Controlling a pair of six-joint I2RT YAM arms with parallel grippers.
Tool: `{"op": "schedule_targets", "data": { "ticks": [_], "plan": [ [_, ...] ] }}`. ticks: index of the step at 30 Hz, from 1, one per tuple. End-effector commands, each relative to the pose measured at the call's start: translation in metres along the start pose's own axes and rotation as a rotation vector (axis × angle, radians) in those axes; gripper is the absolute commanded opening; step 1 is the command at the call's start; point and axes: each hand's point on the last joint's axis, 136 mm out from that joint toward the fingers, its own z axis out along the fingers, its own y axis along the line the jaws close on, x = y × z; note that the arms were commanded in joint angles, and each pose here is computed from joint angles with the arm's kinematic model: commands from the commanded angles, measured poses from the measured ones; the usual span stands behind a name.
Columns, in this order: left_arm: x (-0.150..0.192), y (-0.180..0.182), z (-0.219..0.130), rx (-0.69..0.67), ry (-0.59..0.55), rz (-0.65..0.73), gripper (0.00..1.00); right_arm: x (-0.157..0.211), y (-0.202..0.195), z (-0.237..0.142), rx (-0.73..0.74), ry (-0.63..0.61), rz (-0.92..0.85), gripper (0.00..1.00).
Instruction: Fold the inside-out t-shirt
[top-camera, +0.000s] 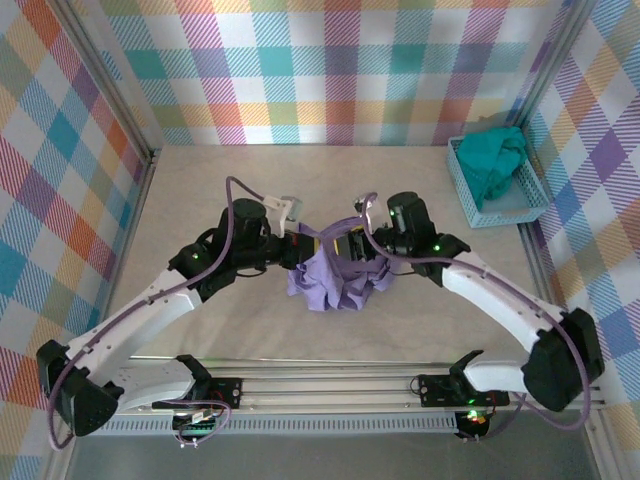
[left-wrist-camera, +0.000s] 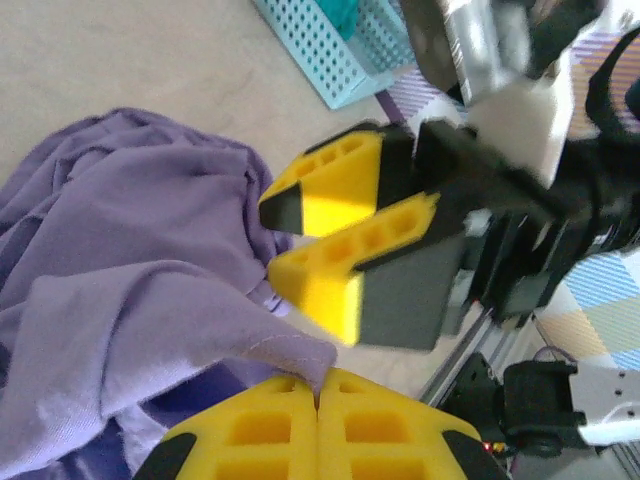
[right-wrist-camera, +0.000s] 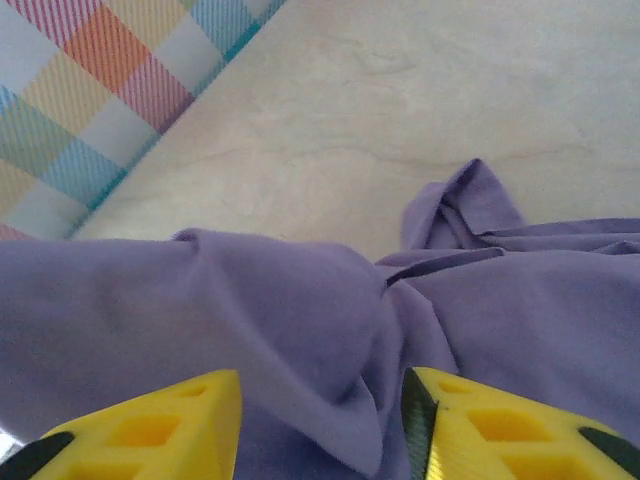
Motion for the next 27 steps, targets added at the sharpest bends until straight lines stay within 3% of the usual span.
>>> {"op": "schedule_targets", "data": {
  "ticks": [1,6,9,13,14,17,19,22,27],
  "plan": [
    [-0.020,0.002,-0.022,-0.168,-0.102,-0.002,0.00,0.008,0.002,-0.018,0.061,-0.043,-0.104,0.51],
    [-0.019,-0.013,-0.008,-0.145,-0.061,-0.007,0.00,0.007,0.049,-0.024,-0.172,-0.136,-0.198,0.59],
    [-0.019,-0.030,0.000,-0.077,-0.044,-0.003,0.00,0.002,0.060,-0.017,-0.238,-0.162,-0.209,0.65],
    [-0.021,-0.045,0.001,0.003,-0.041,0.009,0.00,-0.002,0.058,0.003,-0.258,-0.141,-0.193,0.64],
    [-0.021,-0.046,0.000,0.008,-0.042,0.016,0.00,-0.004,0.055,0.007,-0.246,-0.140,-0.187,0.60],
    [-0.022,-0.036,-0.006,-0.045,-0.063,0.027,0.00,-0.003,0.055,0.007,-0.247,-0.141,-0.198,0.25],
    [-0.027,-0.017,-0.013,-0.137,-0.103,0.025,0.01,-0.002,0.060,0.002,-0.289,-0.146,-0.208,0.09],
    [-0.032,0.018,-0.026,-0.265,-0.164,-0.010,0.14,-0.003,0.063,-0.004,-0.356,-0.169,-0.168,0.00],
    [-0.024,0.048,-0.038,-0.350,-0.159,-0.017,0.32,-0.015,0.064,-0.005,-0.436,-0.212,-0.072,0.00]
  ]
}}
